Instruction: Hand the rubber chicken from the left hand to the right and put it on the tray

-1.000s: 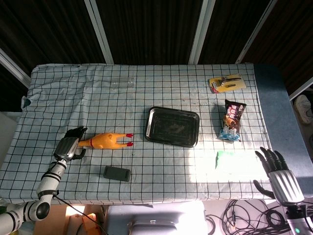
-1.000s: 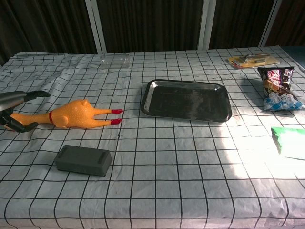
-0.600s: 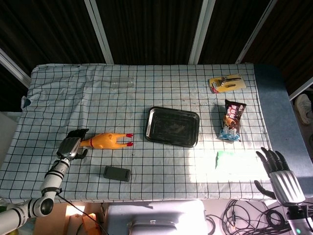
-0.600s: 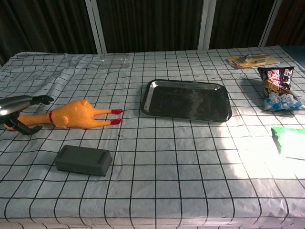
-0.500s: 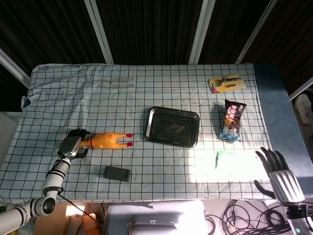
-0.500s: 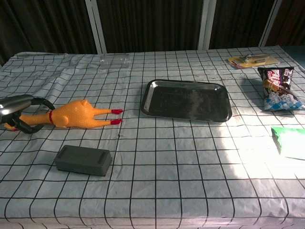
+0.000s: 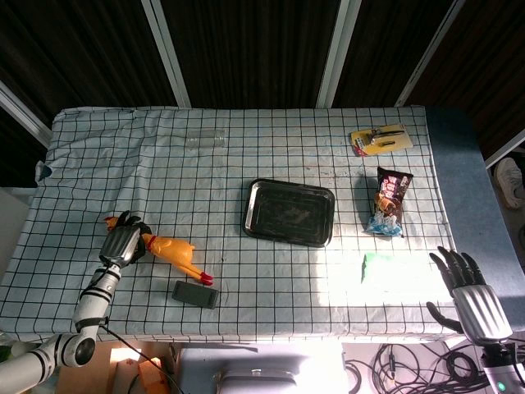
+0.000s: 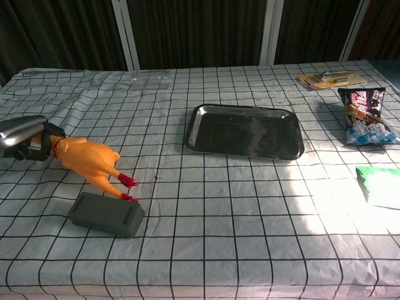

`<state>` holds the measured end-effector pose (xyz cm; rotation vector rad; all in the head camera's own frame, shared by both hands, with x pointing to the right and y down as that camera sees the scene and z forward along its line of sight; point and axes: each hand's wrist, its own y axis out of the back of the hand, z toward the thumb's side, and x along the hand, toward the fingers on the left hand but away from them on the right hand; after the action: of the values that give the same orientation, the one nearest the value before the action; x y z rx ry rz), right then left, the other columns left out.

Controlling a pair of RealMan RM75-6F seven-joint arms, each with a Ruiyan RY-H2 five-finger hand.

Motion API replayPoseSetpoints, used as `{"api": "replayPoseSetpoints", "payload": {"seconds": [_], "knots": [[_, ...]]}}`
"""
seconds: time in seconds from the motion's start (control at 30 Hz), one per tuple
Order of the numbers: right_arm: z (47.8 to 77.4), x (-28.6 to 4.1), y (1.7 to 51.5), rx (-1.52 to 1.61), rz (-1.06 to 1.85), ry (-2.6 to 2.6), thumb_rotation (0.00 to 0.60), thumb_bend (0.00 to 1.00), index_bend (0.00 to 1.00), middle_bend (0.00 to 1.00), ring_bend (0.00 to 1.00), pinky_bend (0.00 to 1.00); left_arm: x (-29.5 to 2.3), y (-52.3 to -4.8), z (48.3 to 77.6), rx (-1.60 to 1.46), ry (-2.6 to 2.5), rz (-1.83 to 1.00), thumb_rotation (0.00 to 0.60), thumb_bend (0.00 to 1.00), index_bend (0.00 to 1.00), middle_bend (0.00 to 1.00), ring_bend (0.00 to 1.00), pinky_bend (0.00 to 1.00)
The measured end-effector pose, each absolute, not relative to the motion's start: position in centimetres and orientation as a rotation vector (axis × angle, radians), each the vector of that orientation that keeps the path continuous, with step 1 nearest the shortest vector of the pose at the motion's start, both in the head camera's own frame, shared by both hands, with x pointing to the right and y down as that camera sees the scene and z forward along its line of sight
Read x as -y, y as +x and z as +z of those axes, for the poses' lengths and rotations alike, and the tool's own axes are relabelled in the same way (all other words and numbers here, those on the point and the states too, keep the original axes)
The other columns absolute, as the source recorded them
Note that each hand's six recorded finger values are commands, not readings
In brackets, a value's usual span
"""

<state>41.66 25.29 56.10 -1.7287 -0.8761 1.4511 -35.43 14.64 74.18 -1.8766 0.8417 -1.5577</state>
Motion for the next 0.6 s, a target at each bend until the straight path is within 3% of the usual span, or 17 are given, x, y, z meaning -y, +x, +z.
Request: {"api": "replayPoseSetpoints", "payload": {"seconds": [0.13, 0.17, 0.3, 0.4, 0.6], "knots": [[56.2, -25.3, 41.6, 0.872, 1.451, -1.731, 0.600, 0.24, 0.00, 0.00, 0.00, 0.00, -14.4, -35.1, 72.6, -0.907, -1.872, -1.459, 0.600, 0.78, 0.63, 0.67, 0.40, 0.40], [56.2, -25.3, 41.5, 0.872, 1.449, -1.731, 0.600, 0.24, 0.00, 0.00, 0.00, 0.00, -14.3, -35.1, 72.0, -0.932, -1.866, -1.427, 0.600, 0.78, 0.63, 0.69, 0.43, 0.49], [56.3, -25.3, 41.0, 0.870, 1.432, -1.744, 0.600, 0.24, 0.00, 0.00, 0.00, 0.00, -14.1, -35.3, 70.3, -1.022, -1.850, -1.341, 0.600, 0.80, 0.64, 0.72, 0.46, 0.70], [56.4, -24.9, 39.9, 0.874, 1.383, -1.781, 0.600, 0.24, 0.00, 0.00, 0.00, 0.00, -14.1, -35.3, 69.3, -1.086, -1.851, -1.315, 0.600, 0.81, 0.64, 0.73, 0.48, 0.78], [56.5, -21.6, 34.7, 0.903, 1.177, -1.919, 0.600, 0.24, 0.00, 0.00, 0.00, 0.00, -14.2, -35.1, 67.7, -1.181, -1.842, -1.298, 0.600, 0.82, 0.64, 0.74, 0.49, 0.80]]}}
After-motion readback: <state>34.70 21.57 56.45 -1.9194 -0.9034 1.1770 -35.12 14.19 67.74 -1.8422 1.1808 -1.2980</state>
